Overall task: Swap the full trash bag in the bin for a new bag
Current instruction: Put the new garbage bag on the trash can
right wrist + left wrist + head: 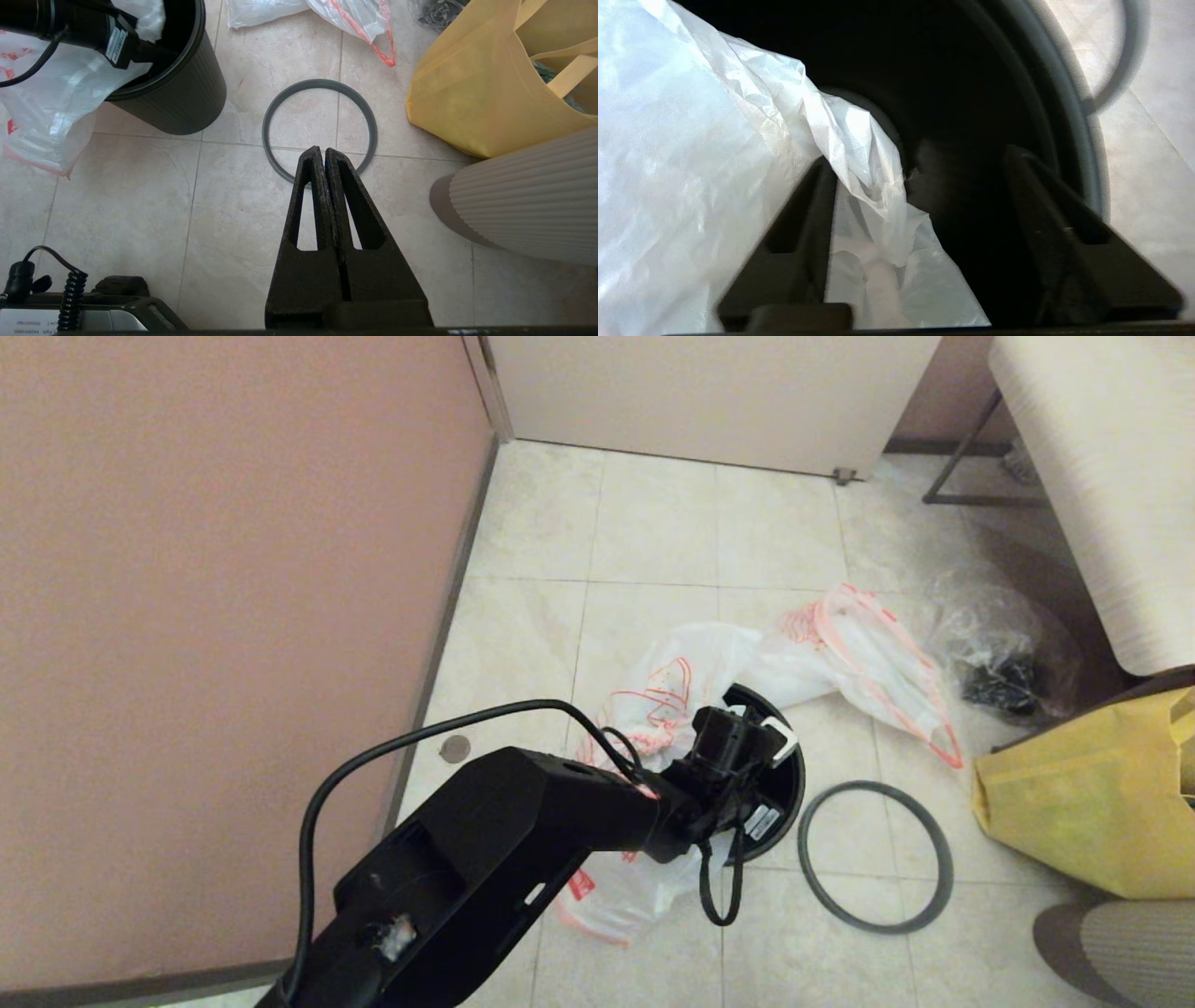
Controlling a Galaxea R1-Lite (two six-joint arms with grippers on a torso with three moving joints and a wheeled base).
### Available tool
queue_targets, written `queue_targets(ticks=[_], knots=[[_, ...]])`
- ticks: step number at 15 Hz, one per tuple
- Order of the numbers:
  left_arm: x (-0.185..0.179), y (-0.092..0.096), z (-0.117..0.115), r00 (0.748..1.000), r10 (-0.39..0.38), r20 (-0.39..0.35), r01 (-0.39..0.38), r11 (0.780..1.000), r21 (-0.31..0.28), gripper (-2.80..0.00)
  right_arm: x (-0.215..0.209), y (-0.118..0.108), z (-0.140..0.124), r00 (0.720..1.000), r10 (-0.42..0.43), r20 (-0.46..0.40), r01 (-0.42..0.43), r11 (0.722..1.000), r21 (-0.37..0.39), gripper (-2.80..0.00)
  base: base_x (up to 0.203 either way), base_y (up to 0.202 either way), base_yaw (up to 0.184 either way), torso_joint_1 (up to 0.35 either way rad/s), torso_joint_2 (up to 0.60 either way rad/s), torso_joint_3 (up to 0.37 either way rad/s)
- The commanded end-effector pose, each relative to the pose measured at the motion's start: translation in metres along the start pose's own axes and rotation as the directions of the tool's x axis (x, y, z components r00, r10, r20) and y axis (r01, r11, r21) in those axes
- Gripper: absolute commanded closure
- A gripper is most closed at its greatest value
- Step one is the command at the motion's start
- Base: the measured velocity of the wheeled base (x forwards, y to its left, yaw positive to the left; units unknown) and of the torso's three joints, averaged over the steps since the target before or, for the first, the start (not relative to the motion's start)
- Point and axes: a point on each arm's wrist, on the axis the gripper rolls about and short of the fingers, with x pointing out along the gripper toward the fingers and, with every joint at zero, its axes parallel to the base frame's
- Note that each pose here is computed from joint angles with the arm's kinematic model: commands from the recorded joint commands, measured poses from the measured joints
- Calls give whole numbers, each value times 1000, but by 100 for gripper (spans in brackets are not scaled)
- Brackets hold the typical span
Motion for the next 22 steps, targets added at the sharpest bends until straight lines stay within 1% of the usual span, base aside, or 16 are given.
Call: queue_targets(ticks=[1, 3, 5, 7, 8, 9, 10, 11, 13, 14, 16, 19, 20, 21, 22], knots=[[-9, -10, 9, 1000, 13, 9, -12, 1000, -14, -280, 0, 0, 0, 1000, 0, -1, 0, 1000, -1, 0, 0, 0, 0, 0, 0, 0], [-18, -18, 18, 1000, 25, 0, -25, 1000, -11, -280, 0, 0, 0, 1000, 0, -1, 0, 1000, -1, 0, 0, 0, 0, 0, 0, 0], [-24, -25, 22, 999, 43, -26, -43, 999, -5, -280, 0, 0, 0, 1000, 0, -1, 0, 1000, -1, 0, 0, 0, 0, 0, 0, 0], [-22, -20, 22, 998, 60, -22, -60, 998, -19, -280, 0, 0, 0, 1000, 0, -1, 0, 1000, -1, 0, 0, 0, 0, 0, 0, 0], [-21, -17, 22, 997, 71, -17, -71, 997, -37, -280, 0, 0, 0, 1000, 0, -1, 0, 1000, -1, 0, 0, 0, 0, 0, 0, 0], [-21, -14, 24, 995, 96, 10, -95, 994, -56, -280, 0, 0, 0, 1000, 0, -1, 0, 1000, -1, 0, 0, 0, 0, 0, 0, 0], [-21, -12, 29, 992, 118, 53, -114, 991, -75, -280, 0, 0, 0, 1000, 0, -1, 0, 1000, -1, 0, 0, 0, 0, 0, 0, 0], [-22, -9, 32, 987, 137, 79, -130, 988, -85, -280, 0, 0, 0, 1000, 0, -1, 0, 1000, -1, 0, 0, 0, 0, 0, 0, 0], [-21, -8, 30, 986, 153, 71, -147, 985, -90, -280, 0, 0, 0, 1000, 0, -1, 0, 1000, -1, 0, 0, 0, 0, 0, 0, 0], [-22, -9, 30, 984, 164, 65, -157, 982, -106, -280, 0, 0, 0, 1000, 0, -1, 0, 1000, -1, 0, 0, 0, 0, 0, 0, 0], [-22, -10, 29, 984, 167, 58, -159, 980, -116, -280, 0, 0, 0, 1000, 0, -1, 0, 1000, -1, 0, 0, 0, 0, 0, 0, 0], [-22, -5, 28, 976, 212, 45, -205, 971, -122, -280, 0, 0, 0, 1000, 0, -1, 0, 1000, -1, 0, 0, 0, 0, 0, 0, 0], [-22, 0, 27, 970, 239, 36, -232, 964, -129, -280, 0, 0, 0, 1000, 0, -1, 0, 1000, -1, 0, 0, 0, 0, 0, 0, 0], [-21, 4, 26, 967, 252, 31, -245, 960, -133, 0, 0, 0, 0, 1000, 0, -1, 0, 1000, -1, 0, 0, 0, 0, 0, 0, 0], [-21, 5, 25, 967, 254, 28, -248, 959, -135, 0, 0, 0, 0, 1000, 0, -1, 0, 1000, -1, 0, 0, 0, 0, 0, 0, 0]])
